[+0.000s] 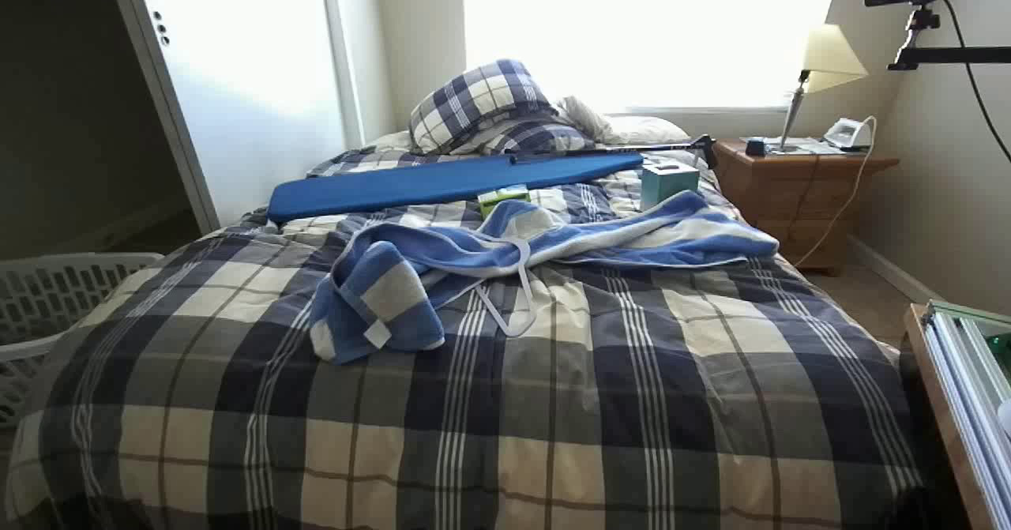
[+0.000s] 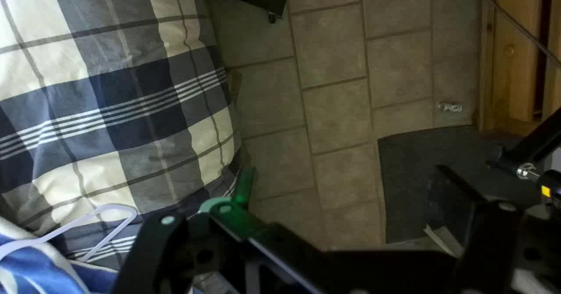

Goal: Lift the hanger, then put it on the bed

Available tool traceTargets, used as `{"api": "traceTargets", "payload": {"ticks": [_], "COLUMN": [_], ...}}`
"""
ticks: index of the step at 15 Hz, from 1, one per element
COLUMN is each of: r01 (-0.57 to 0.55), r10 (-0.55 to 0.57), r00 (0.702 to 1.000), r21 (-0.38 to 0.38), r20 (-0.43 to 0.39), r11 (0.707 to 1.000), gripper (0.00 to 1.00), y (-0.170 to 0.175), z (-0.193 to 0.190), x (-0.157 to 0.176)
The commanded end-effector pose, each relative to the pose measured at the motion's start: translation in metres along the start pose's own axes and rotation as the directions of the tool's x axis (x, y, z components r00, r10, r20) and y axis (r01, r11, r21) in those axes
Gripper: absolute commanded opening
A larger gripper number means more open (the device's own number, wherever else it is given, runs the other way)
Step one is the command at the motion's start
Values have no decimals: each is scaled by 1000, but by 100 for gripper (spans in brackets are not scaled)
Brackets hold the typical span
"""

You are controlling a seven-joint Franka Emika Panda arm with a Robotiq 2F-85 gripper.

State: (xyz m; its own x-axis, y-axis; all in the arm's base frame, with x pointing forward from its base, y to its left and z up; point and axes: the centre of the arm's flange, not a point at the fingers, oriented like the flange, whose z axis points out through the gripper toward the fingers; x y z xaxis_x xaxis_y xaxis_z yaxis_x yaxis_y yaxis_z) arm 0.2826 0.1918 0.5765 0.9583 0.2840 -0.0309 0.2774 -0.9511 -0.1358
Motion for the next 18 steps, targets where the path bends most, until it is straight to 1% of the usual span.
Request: {"api": "traceTargets", "payload": {"ticks": [1,12,13,14,15,16,17,18], "r01": [0,0,-13,-25,-25,-45,-41,-51], "r10": [0,0,13,24,25,44,40,51], "r00": [1000,1000,1000,999,999,997,995,993], "r21": [0,0,-9,-13,2,-5,-11,0], "r20": [0,0,-11,-25,-42,-61,-92,-108], "r11": [1000,1000,1000,1000,1000,999,999,999], "gripper": [100,100,100,100,100,100,100,100], "y": [0,0,11,30,48,70,93,120], "z": [0,0,-1,-1,-2,-3,-6,-8], "x": [0,0,-3,-6,-9,-12,-15,-17]}}
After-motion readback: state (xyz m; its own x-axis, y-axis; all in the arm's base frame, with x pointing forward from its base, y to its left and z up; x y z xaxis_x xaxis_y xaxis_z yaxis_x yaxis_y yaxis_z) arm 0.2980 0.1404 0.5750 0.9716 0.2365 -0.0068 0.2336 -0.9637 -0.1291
